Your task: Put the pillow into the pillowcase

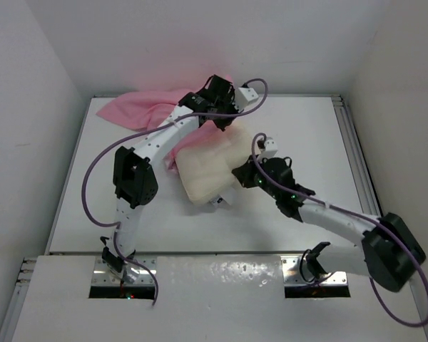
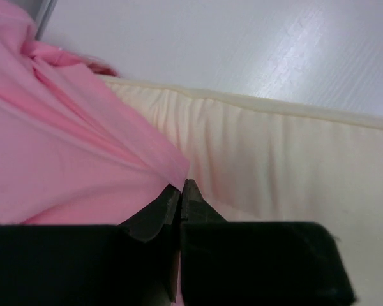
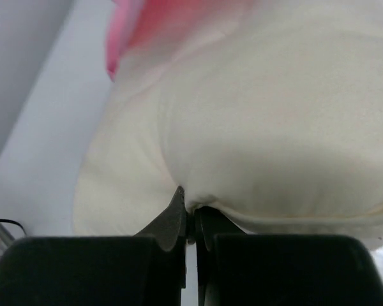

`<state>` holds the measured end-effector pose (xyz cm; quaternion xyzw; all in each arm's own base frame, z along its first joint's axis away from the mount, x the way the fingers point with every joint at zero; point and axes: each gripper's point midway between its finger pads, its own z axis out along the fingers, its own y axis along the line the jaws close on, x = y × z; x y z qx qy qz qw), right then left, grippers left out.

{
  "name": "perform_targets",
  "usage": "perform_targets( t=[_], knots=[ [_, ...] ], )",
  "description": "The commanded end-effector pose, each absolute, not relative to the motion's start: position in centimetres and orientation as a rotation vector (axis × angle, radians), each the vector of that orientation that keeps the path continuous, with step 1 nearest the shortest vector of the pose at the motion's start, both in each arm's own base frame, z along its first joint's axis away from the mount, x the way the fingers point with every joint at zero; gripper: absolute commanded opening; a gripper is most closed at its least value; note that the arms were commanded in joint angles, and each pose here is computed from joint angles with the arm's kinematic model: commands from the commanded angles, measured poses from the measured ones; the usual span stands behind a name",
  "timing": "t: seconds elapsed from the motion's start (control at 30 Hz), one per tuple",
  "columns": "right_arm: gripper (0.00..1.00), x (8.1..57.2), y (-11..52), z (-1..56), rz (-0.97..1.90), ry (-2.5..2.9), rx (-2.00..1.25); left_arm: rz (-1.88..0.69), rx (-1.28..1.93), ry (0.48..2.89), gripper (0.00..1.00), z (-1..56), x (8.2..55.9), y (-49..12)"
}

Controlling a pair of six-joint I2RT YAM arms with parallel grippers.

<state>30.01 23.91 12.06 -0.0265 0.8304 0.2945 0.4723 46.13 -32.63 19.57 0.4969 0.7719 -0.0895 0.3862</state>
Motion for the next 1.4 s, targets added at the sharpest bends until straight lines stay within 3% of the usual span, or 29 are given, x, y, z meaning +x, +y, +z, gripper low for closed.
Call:
perform_targets(
  t=[0.0,0.2,0.33,0.37,0.53,0.63,0.8,0.83,0.93,0.97,1.07,1.23,1.37],
  knots=[
    [0.0,31.3,23.1,20.7,0.724,1.639,-0.099,-0.393,1.367,1.864,0.0,23.0,42.3,-35.3],
    [0.0,30.4,20.2,18.8,0.748,1.673,0.079,-0.571,1.519,1.843,0.0,23.6,37.8,-35.6],
    [0.91,28.7,18.7,16.4,0.713,1.809,0.08,-0.538,1.502,1.993,0.0,20.2,37.3,-31.7],
    [0.99,27.9,17.6,15.6,0.681,1.849,0.095,-0.473,1.483,2.015,0.0,19.8,37.8,-30.3],
    [0.99,26.8,12.1,14.7,0.51,1.824,0.259,-0.362,1.615,2.149,0.01,13.4,35.2,-26.7],
    [0.99,26.8,10.0,13.9,0.417,1.834,0.316,-0.362,1.609,2.151,0.01,12.9,34.8,-26.5],
    [0.99,28.4,13.6,14.3,0.476,1.991,0.028,-0.365,1.624,2.151,0.01,13.1,33.0,-24.9],
    [0.99,28.7,14.5,11.8,0.474,2.101,-0.027,-0.359,1.636,2.145,0.02,13.1,32.8,-24.6],
    [0.99,29.1,17.8,11.8,0.668,2.203,-0.133,-0.33,1.633,2.139,0.12,13.9,32.2,-23.4],
    [0.98,29.8,18.7,11.1,0.72,2.212,-0.146,-0.307,1.612,2.123,0.26,14.5,32.5,-23.3],
    [0.99,29.8,21.1,9.8,0.882,2.208,-0.16,-0.274,1.558,2.078,0.51,15.3,33.6,-24.7],
    [0.97,30.1,21.5,6.8,0.974,2.248,-0.029,-0.257,1.472,1.968,0.65,15.9,35.9,-30.0],
    [0.94,29.4,22.0,4.9,1.057,2.278,0.039,-0.182,1.298,1.964,0.67,15.2,40.3,-32.1]
  ],
)
